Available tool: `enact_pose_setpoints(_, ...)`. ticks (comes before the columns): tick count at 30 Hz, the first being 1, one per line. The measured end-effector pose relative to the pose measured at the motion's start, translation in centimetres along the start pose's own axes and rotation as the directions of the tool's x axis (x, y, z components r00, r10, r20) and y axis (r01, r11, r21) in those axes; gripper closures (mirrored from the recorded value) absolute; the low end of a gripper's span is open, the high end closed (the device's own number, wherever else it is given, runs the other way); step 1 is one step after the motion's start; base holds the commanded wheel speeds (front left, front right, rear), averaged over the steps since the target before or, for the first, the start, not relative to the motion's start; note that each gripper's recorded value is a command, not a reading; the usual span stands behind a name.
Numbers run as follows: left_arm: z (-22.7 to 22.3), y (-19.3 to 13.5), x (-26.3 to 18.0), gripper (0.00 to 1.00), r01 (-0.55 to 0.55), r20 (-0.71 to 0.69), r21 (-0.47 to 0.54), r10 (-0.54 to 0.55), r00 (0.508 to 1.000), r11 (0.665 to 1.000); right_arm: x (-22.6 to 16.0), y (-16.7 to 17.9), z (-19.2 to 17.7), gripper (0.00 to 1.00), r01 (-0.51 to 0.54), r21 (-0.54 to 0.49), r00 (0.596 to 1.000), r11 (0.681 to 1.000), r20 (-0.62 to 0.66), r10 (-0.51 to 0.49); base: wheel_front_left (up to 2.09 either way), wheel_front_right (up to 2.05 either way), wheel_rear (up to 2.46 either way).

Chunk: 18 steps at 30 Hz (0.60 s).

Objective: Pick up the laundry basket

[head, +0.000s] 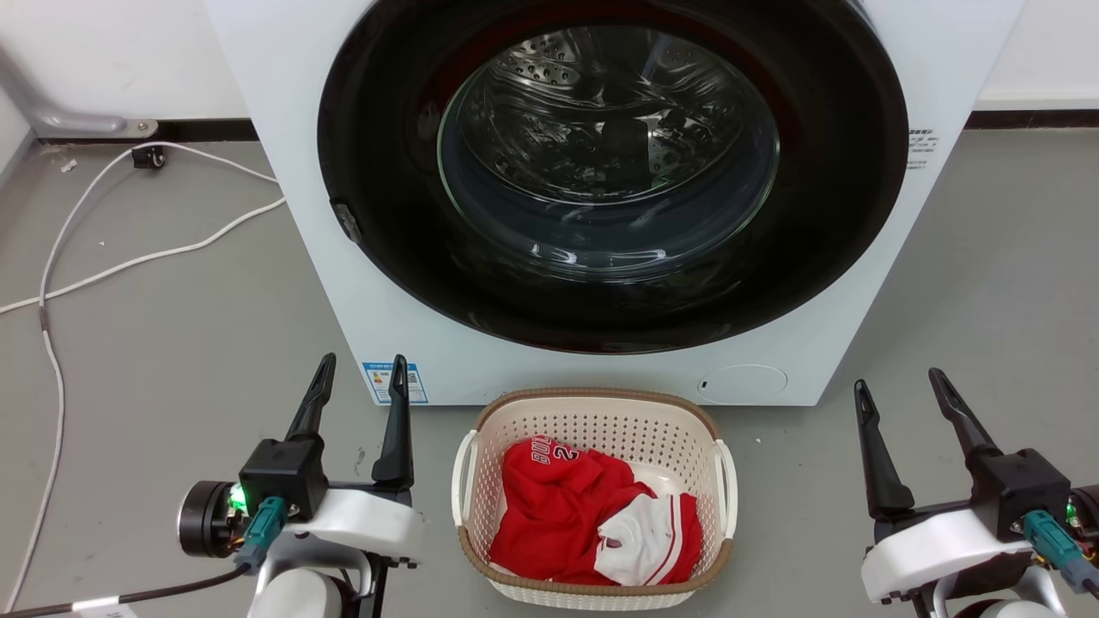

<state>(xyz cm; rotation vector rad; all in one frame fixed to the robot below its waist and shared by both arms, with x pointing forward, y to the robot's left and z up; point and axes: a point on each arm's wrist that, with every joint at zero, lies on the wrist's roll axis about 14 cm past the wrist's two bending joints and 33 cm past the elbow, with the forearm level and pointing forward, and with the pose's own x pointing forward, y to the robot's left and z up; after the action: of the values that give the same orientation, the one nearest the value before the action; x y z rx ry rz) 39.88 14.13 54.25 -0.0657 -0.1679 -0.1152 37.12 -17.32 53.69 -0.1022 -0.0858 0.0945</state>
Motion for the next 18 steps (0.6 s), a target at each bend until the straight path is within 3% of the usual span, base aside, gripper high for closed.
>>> enact_pose_setpoints(18, -0.23, -0.08, 0.01, 0.00, 0.003, 0.006, 0.057, -0.004, 1.000, 0.998, -0.12, -0.10, -0.20, 0.00, 0.001, -0.028, 1.000, 1.000, 0.007, -0.001, 0.00, 0.00, 0.00)
